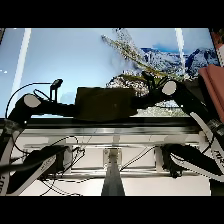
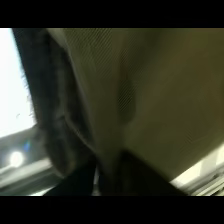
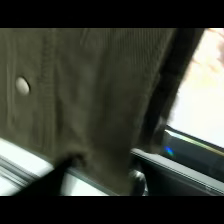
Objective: Fold the clothes and pants, and hang the long-sleeved shirts on hangers.
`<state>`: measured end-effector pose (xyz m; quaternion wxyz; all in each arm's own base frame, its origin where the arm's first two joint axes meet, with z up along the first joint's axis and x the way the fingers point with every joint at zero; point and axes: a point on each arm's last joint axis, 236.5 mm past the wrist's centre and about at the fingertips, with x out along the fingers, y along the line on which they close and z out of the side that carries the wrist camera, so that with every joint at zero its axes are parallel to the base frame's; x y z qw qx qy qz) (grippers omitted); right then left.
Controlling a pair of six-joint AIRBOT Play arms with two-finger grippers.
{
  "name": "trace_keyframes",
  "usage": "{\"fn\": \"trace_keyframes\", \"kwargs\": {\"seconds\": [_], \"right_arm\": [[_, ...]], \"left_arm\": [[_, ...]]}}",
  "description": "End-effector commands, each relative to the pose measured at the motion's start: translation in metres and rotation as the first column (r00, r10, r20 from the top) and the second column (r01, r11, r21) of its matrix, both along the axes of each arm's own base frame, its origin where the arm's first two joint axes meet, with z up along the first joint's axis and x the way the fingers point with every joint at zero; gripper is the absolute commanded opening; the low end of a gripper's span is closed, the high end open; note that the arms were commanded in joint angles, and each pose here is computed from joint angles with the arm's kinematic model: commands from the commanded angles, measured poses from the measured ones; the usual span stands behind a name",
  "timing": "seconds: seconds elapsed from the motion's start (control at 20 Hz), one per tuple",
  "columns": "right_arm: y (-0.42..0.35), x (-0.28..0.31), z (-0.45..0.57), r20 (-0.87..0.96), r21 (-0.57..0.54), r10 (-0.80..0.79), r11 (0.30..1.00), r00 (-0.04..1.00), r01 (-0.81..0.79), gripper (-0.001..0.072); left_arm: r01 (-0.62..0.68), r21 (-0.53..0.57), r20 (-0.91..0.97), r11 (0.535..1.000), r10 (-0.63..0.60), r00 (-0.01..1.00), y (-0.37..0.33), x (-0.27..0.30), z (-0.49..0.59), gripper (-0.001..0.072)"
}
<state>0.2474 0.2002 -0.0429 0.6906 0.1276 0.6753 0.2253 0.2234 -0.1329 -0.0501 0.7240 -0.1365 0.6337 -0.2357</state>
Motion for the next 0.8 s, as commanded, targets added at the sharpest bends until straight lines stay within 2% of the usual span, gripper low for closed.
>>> {"fn": "trace_keyframes", "kwargs": {"seconds": [0.0, 0.25, 0.45, 0.5, 0.65, 0.7, 0.75], "right_arm": [[-0.016, 0.001, -0.015, 0.03, -0.067, 0.05, 0.997, 0.998, -0.048, 0.0687], [-0.024, 0.053, -0.011, 0.178, -0.056, -0.138, 0.987, 0.974, 0.15, 0.0679], [-0.077, 0.065, -0.011, 0.092, -0.026, -0.313, 0.948, 0.945, 0.317, 0.0667], [-0.079, 0.06, -0.01, 0.041, 0.019, -0.308, 0.951, 0.951, 0.307, 0.0657], [-0.039, 0.04, 0.0, -0.099, 0.244, -0.181, 0.949, 0.979, 0.2, 0.0616], [-0.027, 0.038, -0.002, -0.1, 0.282, -0.138, 0.946, 0.985, 0.162, 0.0621], [-0.022, 0.039, -0.011, -0.088, 0.273, -0.117, 0.952, 0.989, 0.137, 0.0632]], "left_arm": [[-0.025, -0.035, -0.081, 0.999, 0.022, 0.997, -0.009, -0.001, -0.015, 0.0689], [-0.076, -0.083, -0.142, 0.994, 0.064, 0.988, -0.02, 0.003, -0.025, 0.0691], [-0.086, -0.075, -0.115, 0.993, 0.077, 0.99, -0.018, 0.01, -0.027, 0.0691], [-0.093, -0.072, -0.104, 0.993, 0.086, 0.991, -0.017, 0.013, -0.028, 0.0691], [-0.11, -0.065, -0.078, 0.992, 0.105, 0.991, -0.014, 0.021, -0.029, 0.0691], [-0.111, -0.064, -0.076, 0.992, 0.106, 0.991, -0.014, 0.021, -0.029, 0.0691], [-0.111, -0.065, -0.077, 0.992, 0.106, 0.991, -0.014, 0.021, -0.029, 0.0691]]}}
